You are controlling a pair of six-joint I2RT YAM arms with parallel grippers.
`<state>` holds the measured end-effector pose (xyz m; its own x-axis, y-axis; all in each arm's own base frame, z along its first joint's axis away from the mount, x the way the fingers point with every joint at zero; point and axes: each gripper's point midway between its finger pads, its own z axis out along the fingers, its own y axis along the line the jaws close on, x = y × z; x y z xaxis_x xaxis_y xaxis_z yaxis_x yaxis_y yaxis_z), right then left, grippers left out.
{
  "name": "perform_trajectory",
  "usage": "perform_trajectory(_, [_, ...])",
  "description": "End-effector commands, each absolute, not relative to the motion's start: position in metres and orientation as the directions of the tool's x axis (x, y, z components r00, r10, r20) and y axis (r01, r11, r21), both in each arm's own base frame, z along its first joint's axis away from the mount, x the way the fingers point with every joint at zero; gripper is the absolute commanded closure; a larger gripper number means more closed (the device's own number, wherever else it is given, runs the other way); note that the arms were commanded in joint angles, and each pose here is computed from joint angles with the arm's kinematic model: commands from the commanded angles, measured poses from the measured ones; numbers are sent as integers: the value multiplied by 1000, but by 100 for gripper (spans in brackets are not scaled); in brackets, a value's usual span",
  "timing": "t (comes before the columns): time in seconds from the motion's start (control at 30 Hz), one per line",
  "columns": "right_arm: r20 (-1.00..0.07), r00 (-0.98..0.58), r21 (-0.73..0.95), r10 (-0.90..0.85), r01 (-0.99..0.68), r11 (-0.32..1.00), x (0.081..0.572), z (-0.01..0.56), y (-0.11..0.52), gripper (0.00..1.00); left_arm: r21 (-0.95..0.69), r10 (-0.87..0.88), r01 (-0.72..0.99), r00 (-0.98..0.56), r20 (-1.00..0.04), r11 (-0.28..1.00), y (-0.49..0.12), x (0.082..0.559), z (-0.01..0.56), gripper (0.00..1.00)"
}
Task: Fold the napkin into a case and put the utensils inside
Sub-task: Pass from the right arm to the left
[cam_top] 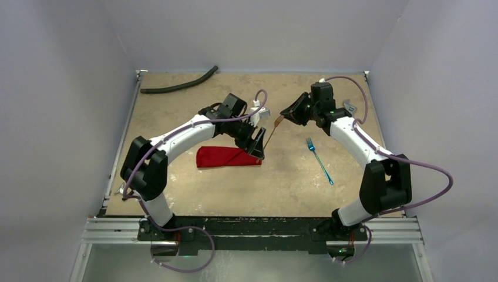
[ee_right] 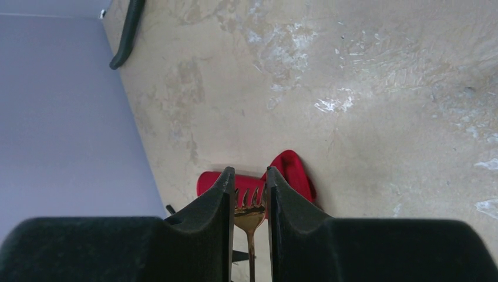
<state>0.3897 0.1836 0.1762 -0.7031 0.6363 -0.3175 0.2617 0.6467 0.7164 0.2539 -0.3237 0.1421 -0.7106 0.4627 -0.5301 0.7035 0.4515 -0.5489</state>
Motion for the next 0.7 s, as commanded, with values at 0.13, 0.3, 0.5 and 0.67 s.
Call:
perform_trajectory(0.13, [-323, -663, 790, 675, 204, 579, 400, 215, 195, 94, -601, 445, 702, -710, -546, 382, -340, 245, 152, 60])
perform_trajectory(0.3, [-339, -673, 785, 657, 183, 592, 396, 212, 196, 86, -584, 469, 710, -701, -537, 393, -337, 249, 150, 100])
perform_trajectory(0.5, [-501, -743, 748, 444, -113, 654, 376, 219, 202, 28, -622, 467, 724, -678, -567, 297, -318, 239, 174, 100])
perform_trajectory(0.67, [-619, -749, 738, 235, -454, 499, 326, 231, 215, 1, -625, 500, 746, -642, -581, 230, -294, 232, 182, 100])
